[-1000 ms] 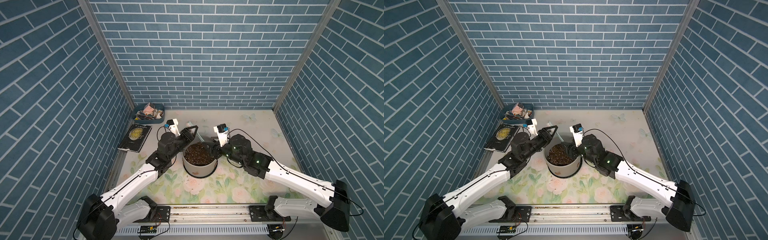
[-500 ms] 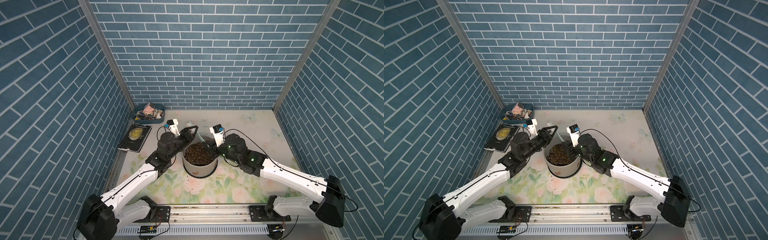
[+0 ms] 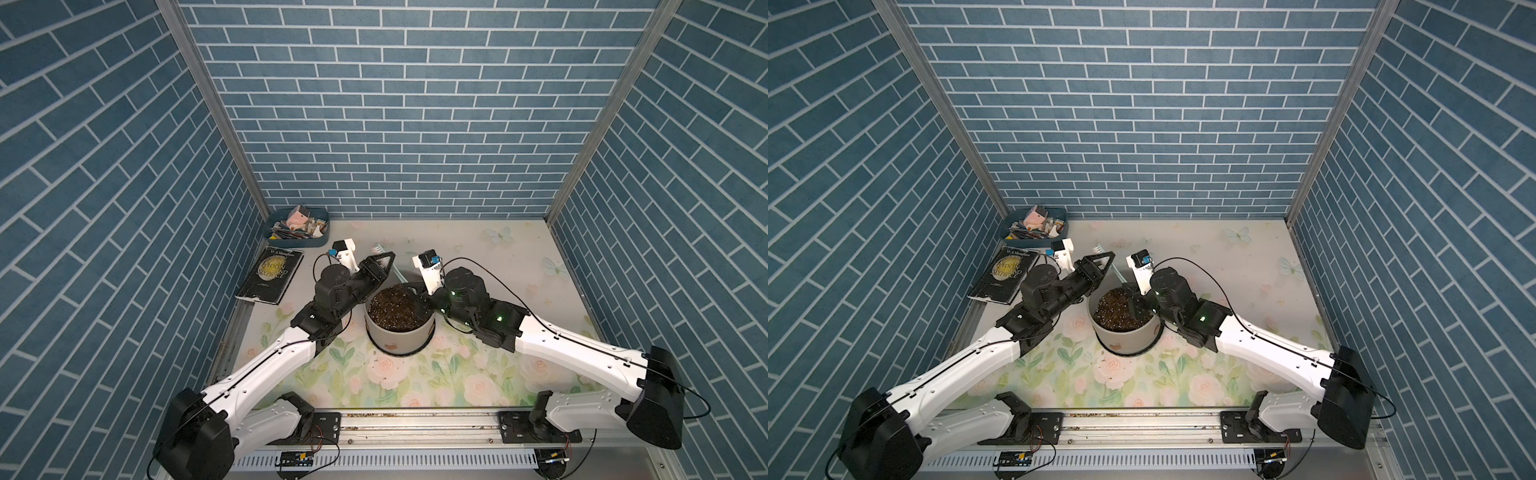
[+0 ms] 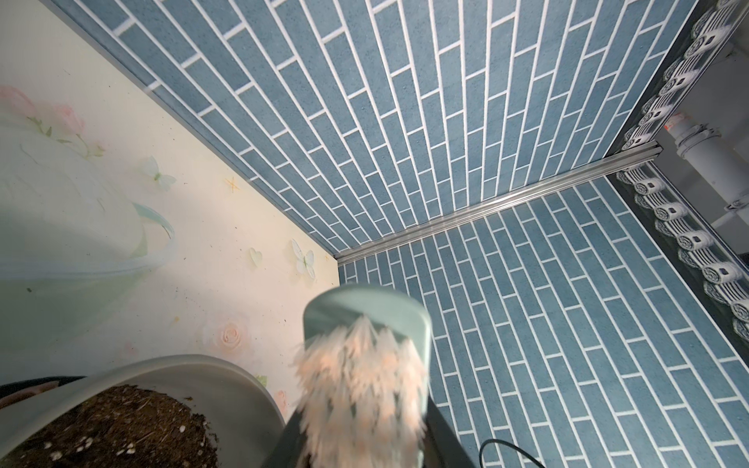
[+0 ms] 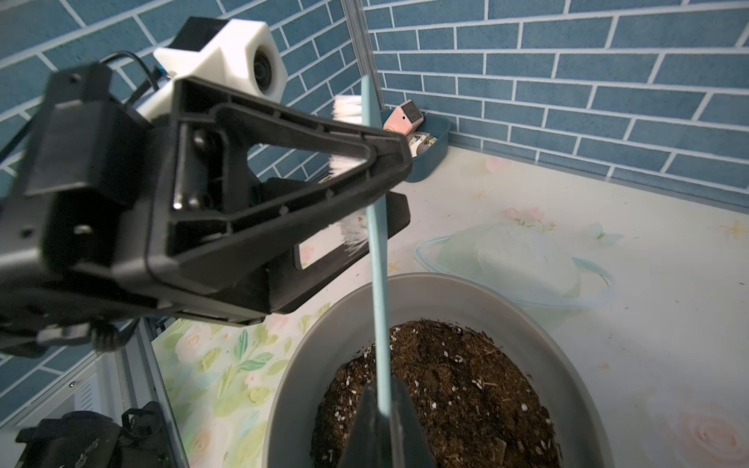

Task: Scrub the dried mud off the ceramic pot
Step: Pick up the brush from the center of the board, then rotate the pot on the tray.

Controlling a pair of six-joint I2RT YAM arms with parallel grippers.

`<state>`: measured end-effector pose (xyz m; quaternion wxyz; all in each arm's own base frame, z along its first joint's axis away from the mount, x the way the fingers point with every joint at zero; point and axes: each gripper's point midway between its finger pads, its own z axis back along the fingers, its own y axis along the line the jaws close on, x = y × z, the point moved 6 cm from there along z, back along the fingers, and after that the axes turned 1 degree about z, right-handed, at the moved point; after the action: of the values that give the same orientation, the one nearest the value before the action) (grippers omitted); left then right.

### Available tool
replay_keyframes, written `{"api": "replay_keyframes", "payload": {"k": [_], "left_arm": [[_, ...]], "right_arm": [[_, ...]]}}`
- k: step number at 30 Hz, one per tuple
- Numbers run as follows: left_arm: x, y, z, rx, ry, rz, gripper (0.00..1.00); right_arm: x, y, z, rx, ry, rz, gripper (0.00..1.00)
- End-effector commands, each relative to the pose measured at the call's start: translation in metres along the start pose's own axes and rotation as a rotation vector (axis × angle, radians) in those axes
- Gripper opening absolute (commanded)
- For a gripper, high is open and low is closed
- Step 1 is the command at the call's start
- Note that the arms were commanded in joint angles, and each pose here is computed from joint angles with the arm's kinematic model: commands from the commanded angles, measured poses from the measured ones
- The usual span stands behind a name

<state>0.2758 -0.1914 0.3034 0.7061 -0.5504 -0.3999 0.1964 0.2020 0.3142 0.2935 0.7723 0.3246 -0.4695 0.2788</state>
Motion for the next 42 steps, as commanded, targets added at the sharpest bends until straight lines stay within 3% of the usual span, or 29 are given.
{"api": "replay_keyframes", "payload": {"k": [1,3,4,5,9,12,20,26,32,42], "left_arm": [[0.0,0.013,0.002,0.047,-0.008,-0.03,0.46],[0.006,0.017,0.003,0.107,-0.032,-0.097,0.75],[0.01,0.018,0.004,0.162,-0.043,-0.157,0.85],[0.013,0.02,0.004,0.206,-0.053,-0.212,0.87],[0.021,0.03,0.004,0.384,-0.04,-0.408,0.88],[0.016,0.04,-0.003,0.441,0.04,-0.519,0.85],[-0.003,0.067,-0.012,0.483,0.22,-0.633,0.85],[-0.006,0.08,-0.009,0.521,0.228,-0.657,0.85],[-0.011,0.071,-0.011,0.418,0.232,-0.645,0.82],[-0.012,0.078,-0.008,0.449,0.27,-0.723,0.78]], "right_arm": [[0.015,-0.009,0.011,-0.091,-0.06,-0.036,0.0],[0.014,-0.021,0.017,-0.195,-0.052,-0.06,0.0],[0.013,-0.03,0.023,-0.275,-0.043,-0.073,0.0],[0.01,-0.038,0.028,-0.336,-0.031,-0.084,0.0],[-0.003,-0.065,0.056,-0.492,0.0,-0.139,0.0],[-0.029,-0.082,0.071,-0.563,0.066,-0.179,0.0],[-0.139,-0.115,0.083,-0.698,0.452,-0.224,0.0],[-0.146,-0.104,0.098,-0.581,0.366,-0.281,0.0],[-0.176,-0.108,0.094,-0.604,0.441,-0.282,0.0],[-0.16,-0.11,0.111,-0.707,0.194,-0.28,0.0]]}}
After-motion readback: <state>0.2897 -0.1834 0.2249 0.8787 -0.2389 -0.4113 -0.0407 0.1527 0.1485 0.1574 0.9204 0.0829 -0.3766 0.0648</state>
